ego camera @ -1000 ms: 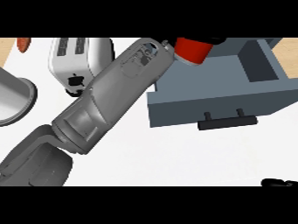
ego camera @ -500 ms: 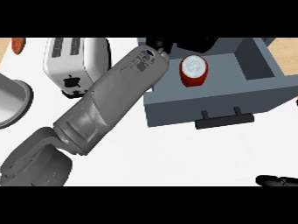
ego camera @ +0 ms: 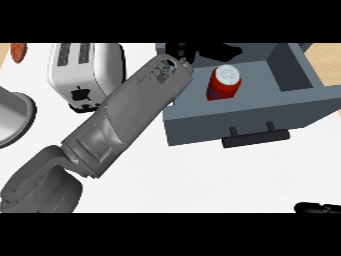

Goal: Pick up the can, place it into the drawer and close the drawer

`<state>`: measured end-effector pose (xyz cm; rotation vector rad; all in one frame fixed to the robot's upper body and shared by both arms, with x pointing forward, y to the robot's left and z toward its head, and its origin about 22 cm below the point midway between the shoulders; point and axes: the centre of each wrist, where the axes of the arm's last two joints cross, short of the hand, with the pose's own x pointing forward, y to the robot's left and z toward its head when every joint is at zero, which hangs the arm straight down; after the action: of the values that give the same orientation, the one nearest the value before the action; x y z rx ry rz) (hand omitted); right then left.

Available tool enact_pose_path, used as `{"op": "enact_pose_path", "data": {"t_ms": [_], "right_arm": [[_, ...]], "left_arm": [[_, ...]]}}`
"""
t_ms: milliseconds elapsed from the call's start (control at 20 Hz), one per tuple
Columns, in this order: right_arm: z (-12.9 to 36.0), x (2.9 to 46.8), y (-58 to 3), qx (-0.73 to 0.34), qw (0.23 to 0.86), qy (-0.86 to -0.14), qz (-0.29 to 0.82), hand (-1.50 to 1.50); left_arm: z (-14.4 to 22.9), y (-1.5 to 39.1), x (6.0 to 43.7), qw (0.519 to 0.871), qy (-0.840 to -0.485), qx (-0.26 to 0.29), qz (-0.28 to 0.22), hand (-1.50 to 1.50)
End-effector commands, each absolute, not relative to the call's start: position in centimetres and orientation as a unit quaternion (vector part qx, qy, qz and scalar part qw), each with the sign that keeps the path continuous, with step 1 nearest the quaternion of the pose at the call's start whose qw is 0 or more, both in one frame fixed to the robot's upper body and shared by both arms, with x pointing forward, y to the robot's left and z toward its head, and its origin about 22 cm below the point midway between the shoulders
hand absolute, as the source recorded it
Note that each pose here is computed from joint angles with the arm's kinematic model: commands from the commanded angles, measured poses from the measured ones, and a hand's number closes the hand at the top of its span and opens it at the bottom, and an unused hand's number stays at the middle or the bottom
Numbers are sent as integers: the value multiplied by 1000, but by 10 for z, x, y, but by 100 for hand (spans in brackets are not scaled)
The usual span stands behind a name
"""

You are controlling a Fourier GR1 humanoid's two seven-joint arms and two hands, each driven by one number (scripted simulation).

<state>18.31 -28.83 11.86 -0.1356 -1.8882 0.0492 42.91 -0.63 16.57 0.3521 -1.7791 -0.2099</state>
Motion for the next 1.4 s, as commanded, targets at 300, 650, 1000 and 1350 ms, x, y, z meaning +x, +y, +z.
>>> {"op": "enact_pose_path", "data": {"t_ms": [300,650,1000,1350], "right_arm": [[146,180,-294,-155,526,-828,116,-150],[150,178,-270,-186,484,-834,189,-150],[152,196,-263,-281,448,-801,282,-150],[120,227,-241,-353,435,-741,371,-150]], "left_arm": [[160,-7,425,624,-769,127,-54,-150],[171,-14,422,624,-775,98,-32,-150],[172,-11,425,610,-785,106,-15,-150],[190,-23,420,612,-785,94,-19,-150]]}}
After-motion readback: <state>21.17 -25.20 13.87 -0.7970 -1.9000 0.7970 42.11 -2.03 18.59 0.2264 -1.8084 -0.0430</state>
